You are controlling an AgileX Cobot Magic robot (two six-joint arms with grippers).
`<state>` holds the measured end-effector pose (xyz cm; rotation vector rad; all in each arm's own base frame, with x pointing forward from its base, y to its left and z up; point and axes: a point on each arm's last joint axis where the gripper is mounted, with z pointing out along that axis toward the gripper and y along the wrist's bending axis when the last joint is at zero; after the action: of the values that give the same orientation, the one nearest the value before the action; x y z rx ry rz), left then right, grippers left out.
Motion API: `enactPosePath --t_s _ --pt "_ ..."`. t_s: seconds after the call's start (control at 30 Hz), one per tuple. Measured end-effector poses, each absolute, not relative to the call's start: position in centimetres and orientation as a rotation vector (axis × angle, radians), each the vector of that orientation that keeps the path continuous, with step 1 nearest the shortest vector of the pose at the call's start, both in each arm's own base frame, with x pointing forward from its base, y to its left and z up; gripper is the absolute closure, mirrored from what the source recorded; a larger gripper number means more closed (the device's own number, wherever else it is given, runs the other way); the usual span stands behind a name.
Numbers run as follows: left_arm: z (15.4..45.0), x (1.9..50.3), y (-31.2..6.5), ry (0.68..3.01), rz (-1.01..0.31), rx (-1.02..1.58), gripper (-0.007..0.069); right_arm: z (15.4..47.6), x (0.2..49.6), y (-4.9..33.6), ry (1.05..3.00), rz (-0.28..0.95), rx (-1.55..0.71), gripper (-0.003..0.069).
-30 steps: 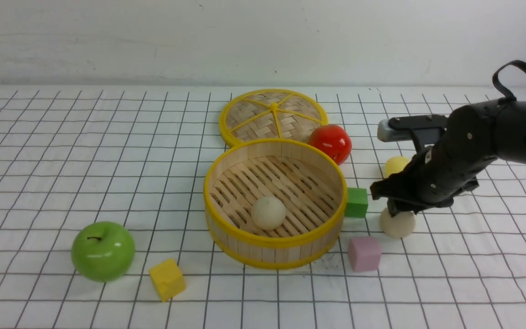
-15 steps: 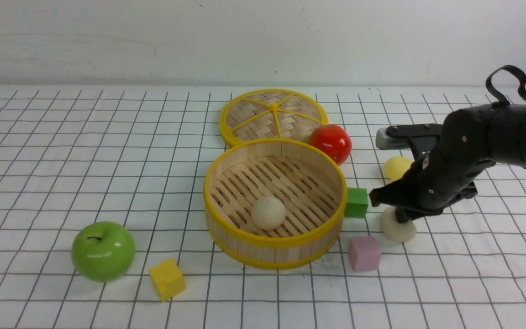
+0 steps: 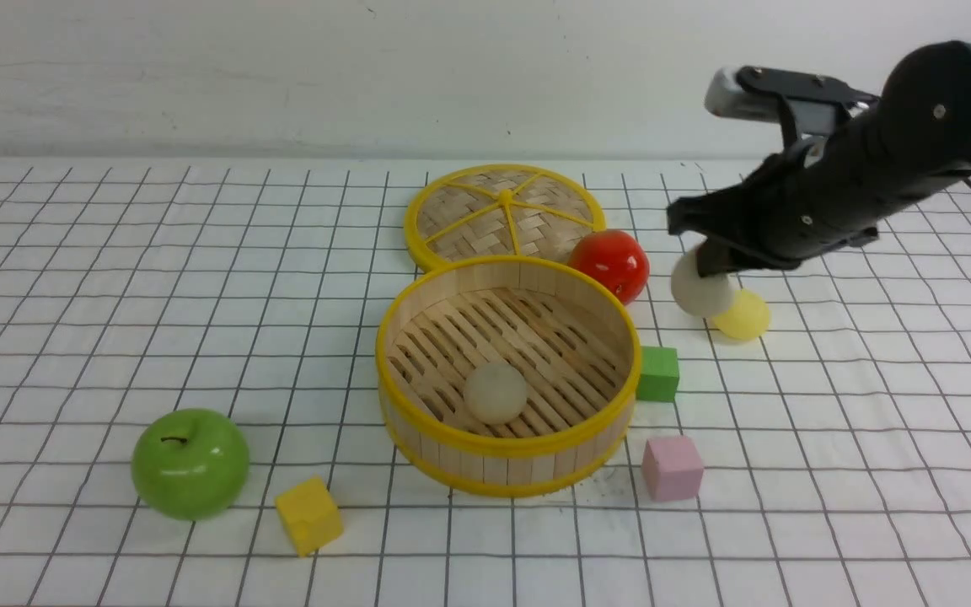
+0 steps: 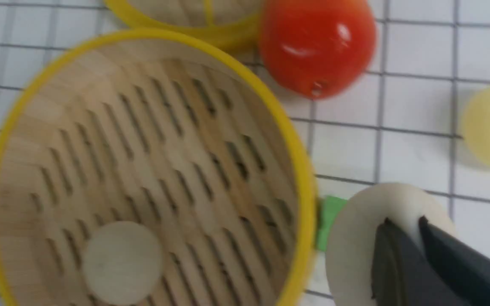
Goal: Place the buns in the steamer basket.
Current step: Use the right arm to put the steamed stuffed bun into the steamer
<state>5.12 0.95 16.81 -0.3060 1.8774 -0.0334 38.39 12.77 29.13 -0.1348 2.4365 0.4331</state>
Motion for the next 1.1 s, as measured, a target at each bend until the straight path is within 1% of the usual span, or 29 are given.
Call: enactPosePath --t_s 0.1,0.2,0.23,0.27,0.43,0.5,0.6,0.67,0.77,0.8,0.83,0.87,0.9,0.93,1.0,1.03,1.07,1.1 --pt "16.8 5.1 0.9 1.877 -0.033 -0.306 0.0552 28.9 38.1 14.8 2.416 0.496 -0.205 0.0645" --pt "16.8 5.1 0.9 1.877 -0.033 -0.306 0.0552 27.4 38.2 16.5 2.432 0.527 -0.25 0.0645" --pt "16.8 5.1 0.9 1.877 -0.033 -0.306 0.0552 27.3 38.3 16.5 2.434 0.526 -0.252 0.0645" --pt "16.8 5.1 0.9 1.877 -0.033 -0.306 0.0551 26.1 38.5 17.1 2.459 0.525 -0.269 0.0645" --pt "16.8 5.1 0.9 1.877 -0.033 -0.306 0.0547 22.9 39.2 17.8 2.538 0.557 -0.236 0.0645" --pt "16.8 5.1 0.9 1.877 -0.033 -0.306 0.0544 22.3 39.4 18.0 2.55 0.563 -0.226 0.0641" --pt "16.8 5.1 0.9 1.877 -0.033 -0.306 0.0542 21.6 39.6 18.0 2.566 0.559 -0.224 0.0617" --pt "16.8 5.1 0.9 1.877 -0.033 -0.306 0.0539 21.5 39.6 18.0 2.565 0.558 -0.223 0.0582" --pt "16.8 5.1 0.9 1.877 -0.033 -0.306 0.0536 21.6 39.7 18.0 2.556 0.557 -0.22 0.0482" --pt "16.8 5.1 0.9 1.877 -0.033 -0.306 0.0536 21.6 39.7 18.0 2.556 0.557 -0.22 0.0466" --pt "16.8 5.1 0.9 1.877 -0.033 -0.306 0.0534 21.6 39.7 18.1 2.556 0.565 -0.213 0.0404" --pt "16.8 5.1 0.9 1.877 -0.033 -0.306 0.0534 21.6 39.7 18.1 2.556 0.568 -0.21 0.0386" --pt "16.8 5.1 0.9 1.877 -0.033 -0.306 0.0533 21.7 39.6 18.1 2.556 0.576 -0.203 0.0342" --pt "16.8 5.1 0.9 1.877 -0.033 -0.306 0.0533 21.8 39.6 18.2 2.556 0.587 -0.197 0.0267" --pt "16.8 5.1 0.9 1.877 -0.033 -0.306 0.0533 22.4 39.5 18.1 2.545 0.591 -0.202 0.02" --pt "16.8 5.1 0.9 1.877 -0.033 -0.306 0.0533 22.4 39.4 18.1 2.543 0.591 -0.203 0.0195" --pt "16.8 5.1 0.9 1.877 -0.033 -0.306 0.0531 23.2 39.3 18.0 2.521 0.584 -0.226 0.0162" --pt "16.8 5.1 0.9 1.877 -0.033 -0.306 0.053 23.2 39.3 18.0 2.52 0.582 -0.229 0.0158"
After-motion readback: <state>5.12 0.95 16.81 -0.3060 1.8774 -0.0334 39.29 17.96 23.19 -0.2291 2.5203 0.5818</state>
